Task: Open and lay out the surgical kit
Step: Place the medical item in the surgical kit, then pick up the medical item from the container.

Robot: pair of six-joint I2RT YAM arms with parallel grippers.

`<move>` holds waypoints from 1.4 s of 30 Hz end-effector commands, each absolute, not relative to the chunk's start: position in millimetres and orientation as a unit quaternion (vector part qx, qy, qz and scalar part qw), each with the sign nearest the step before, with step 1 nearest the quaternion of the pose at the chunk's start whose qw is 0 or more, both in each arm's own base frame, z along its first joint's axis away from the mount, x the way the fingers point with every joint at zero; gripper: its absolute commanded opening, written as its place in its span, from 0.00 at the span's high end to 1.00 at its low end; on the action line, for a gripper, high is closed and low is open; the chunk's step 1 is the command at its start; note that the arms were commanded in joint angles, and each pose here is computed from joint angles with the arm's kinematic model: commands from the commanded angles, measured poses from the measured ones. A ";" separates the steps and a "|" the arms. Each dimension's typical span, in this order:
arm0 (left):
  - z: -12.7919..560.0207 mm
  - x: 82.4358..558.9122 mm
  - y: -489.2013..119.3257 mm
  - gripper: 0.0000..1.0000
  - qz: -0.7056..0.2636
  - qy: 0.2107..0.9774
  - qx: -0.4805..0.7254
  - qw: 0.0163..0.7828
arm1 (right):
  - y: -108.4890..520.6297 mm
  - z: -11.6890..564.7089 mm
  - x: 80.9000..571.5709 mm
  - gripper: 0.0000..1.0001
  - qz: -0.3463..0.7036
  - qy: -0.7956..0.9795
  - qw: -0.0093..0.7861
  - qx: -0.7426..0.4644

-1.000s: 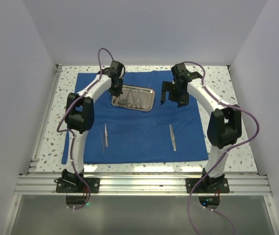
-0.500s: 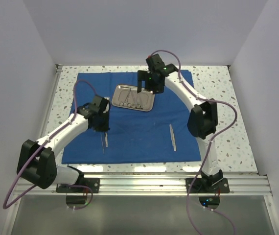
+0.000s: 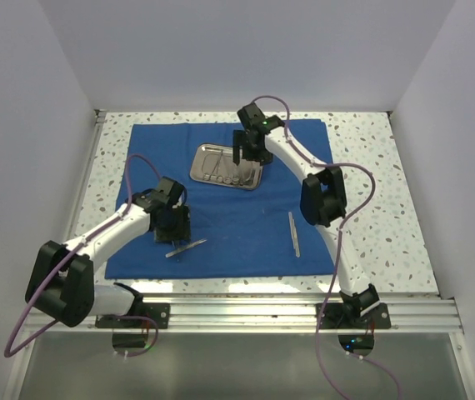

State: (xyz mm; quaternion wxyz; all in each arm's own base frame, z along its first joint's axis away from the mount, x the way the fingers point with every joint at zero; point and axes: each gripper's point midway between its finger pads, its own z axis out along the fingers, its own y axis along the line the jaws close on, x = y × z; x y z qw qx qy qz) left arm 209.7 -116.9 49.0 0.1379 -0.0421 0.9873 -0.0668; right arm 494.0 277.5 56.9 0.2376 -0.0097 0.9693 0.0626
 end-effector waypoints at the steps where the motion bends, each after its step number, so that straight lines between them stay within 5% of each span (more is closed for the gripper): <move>1: 69.3 223.5 -122.3 0.39 -0.080 0.980 -0.053 0.173 | 282.3 72.4 503.8 0.18 0.044 0.961 0.270 -0.023; 16: 66.7 220.2 -113.9 0.41 -0.060 0.983 -0.035 0.170 | 288.3 25.4 489.6 0.20 -0.024 0.967 0.245 -0.062; 24: 64.2 221.7 -109.8 0.41 -0.046 0.984 -0.018 0.169 | 263.5 3.2 467.4 0.41 -0.063 0.976 0.204 -0.045; 32: 62.3 230.0 -104.0 0.41 -0.030 0.984 -0.003 0.174 | 260.0 -0.6 426.4 0.44 -0.030 0.986 0.160 -0.020; 42: 56.0 230.2 -106.6 0.43 -0.035 0.986 0.005 0.165 | 273.3 -10.8 407.3 0.60 0.017 0.992 0.122 0.001</move>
